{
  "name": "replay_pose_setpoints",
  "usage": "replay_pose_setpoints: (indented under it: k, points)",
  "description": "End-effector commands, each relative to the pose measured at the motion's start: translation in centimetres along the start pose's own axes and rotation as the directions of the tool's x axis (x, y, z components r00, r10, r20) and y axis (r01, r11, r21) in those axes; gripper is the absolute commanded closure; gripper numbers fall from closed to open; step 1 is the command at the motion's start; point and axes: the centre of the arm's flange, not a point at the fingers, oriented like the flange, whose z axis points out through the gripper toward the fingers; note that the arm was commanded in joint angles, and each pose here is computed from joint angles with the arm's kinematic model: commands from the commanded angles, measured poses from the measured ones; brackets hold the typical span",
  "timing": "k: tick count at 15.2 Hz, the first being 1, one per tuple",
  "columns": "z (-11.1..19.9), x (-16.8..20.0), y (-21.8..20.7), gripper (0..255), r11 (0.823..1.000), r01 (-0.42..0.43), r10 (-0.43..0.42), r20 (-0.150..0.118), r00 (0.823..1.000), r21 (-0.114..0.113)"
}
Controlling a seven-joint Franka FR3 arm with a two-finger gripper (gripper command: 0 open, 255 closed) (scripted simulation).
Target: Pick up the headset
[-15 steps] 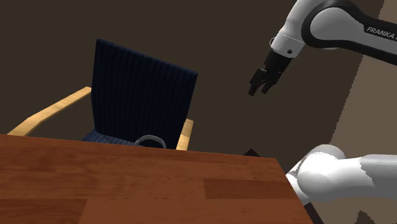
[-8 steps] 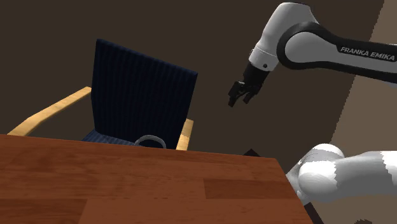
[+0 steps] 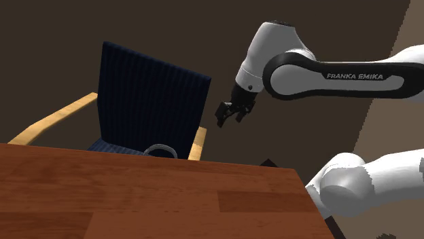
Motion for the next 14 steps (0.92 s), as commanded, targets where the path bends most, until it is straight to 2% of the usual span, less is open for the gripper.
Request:
replay_pose_setpoints:
  k: [1, 14]
  points:
    - [2.0, 0.3, -1.9, 0, 1.0, -0.003, 0.003, -0.007, 1.0, -0.003]
    - [12.7, 3.1, -15.4, 0, 0.999, -0.014, 0.012, -0.049, 0.999, -0.03]
